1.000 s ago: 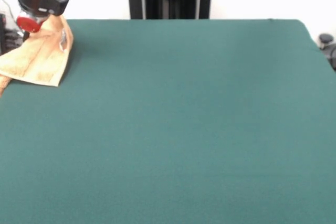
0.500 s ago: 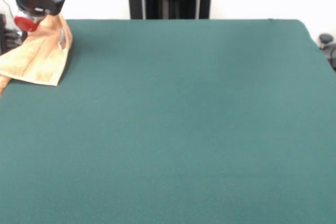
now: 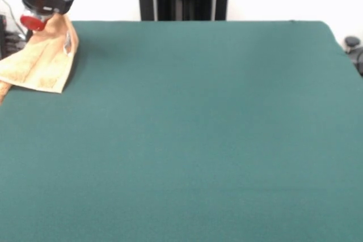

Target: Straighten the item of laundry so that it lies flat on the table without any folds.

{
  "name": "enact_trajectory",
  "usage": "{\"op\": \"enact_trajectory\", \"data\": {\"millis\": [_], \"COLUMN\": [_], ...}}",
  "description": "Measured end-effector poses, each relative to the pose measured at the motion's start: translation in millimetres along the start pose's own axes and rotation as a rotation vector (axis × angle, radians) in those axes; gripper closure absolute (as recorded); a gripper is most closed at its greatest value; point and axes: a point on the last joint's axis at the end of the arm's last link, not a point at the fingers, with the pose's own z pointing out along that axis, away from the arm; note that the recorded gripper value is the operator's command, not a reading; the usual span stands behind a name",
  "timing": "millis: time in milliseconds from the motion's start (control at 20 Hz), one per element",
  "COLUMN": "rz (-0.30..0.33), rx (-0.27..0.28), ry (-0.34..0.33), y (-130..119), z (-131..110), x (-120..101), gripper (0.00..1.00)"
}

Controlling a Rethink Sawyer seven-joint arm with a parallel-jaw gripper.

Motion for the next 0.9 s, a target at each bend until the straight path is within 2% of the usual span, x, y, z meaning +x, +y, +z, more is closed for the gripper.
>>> {"op": "enact_trajectory", "data": {"millis": [150, 300, 550, 750, 900], "rz": [0.006, 0.030, 0.106, 0.115, 0.077], "rx": [0.034, 0.042, 0.011, -0.005, -0.025], "ry": [0.020, 0.038, 0.040, 0.030, 0.014], "y": [7.0, 8.0, 3.9, 7.9, 23.5], "z": [-19.2, -27.2, -44.6, -51.5, -58.9], "x": [-3.2, -12.8, -62.6, -70.6, -59.6], "gripper": [0.00, 0.00, 0.00, 0.00, 0.00]}}
